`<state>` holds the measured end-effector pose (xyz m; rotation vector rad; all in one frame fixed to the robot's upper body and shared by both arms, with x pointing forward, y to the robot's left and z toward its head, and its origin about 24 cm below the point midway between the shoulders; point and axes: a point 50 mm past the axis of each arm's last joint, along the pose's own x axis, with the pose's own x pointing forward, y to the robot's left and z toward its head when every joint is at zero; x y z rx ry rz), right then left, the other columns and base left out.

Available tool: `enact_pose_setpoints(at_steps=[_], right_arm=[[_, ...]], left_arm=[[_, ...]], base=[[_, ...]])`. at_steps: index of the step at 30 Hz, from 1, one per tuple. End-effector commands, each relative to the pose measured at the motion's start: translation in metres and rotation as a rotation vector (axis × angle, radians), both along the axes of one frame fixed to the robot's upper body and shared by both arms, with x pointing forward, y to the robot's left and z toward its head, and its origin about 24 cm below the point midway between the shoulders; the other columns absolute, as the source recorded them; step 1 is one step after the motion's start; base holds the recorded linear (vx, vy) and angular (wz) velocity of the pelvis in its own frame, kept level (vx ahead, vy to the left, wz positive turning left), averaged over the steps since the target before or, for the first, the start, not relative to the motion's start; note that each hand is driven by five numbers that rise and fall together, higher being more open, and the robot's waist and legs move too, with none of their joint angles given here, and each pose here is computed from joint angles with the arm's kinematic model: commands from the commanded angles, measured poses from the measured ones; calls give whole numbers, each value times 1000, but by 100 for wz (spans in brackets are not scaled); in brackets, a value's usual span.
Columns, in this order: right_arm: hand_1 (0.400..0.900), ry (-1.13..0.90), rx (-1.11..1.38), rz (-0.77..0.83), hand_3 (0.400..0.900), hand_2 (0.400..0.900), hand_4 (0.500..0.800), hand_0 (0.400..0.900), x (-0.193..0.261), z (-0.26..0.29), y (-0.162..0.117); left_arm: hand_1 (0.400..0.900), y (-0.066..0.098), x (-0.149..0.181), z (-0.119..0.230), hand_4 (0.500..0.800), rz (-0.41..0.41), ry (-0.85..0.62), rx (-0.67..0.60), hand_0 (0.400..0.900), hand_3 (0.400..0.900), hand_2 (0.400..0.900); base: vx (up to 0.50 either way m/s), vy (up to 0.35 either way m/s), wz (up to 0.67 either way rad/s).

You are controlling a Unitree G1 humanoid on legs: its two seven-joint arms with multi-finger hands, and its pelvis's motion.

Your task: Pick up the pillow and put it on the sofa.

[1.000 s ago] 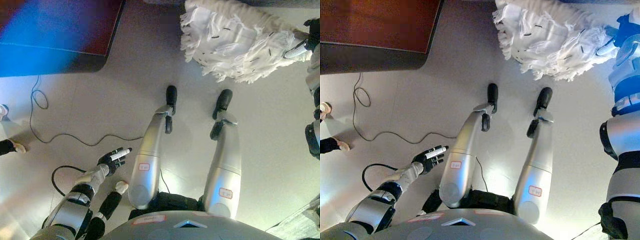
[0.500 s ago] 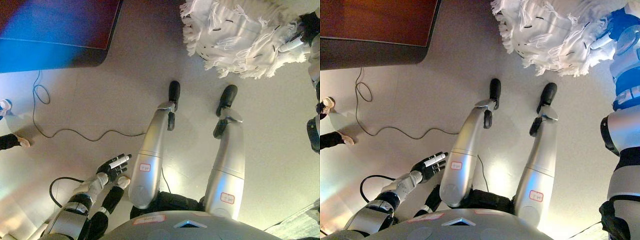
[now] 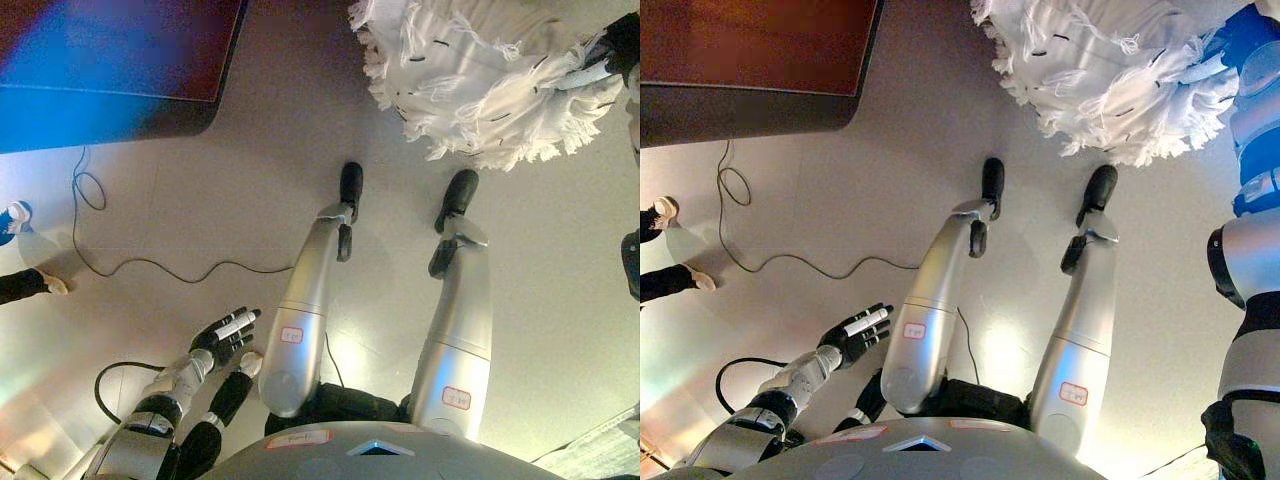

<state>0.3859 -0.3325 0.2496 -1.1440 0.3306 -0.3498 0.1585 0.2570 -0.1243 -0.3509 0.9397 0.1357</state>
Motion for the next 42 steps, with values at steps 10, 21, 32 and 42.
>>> enact_pose_setpoints(at_steps=[10,21,32,42], right_arm=[[400,-150,-20,230,400,400,500,400,-11,50,2],[400,-51,14,481,400,400,500,400,-20,30,26],[400,35,62,676,400,400,500,400,-35,28,50],[400,52,194,764,400,400,500,400,-34,52,62]], left_arm=[[900,40,-53,-5,800,47,140,85,900,900,900],[900,66,-64,0,800,70,260,188,900,900,900],[900,85,-103,0,800,40,420,247,900,900,900],[900,82,-131,-5,800,27,548,256,900,900,900]], base=[[-52,-20,-3],[74,-51,11],[184,-8,8],[147,41,7]])
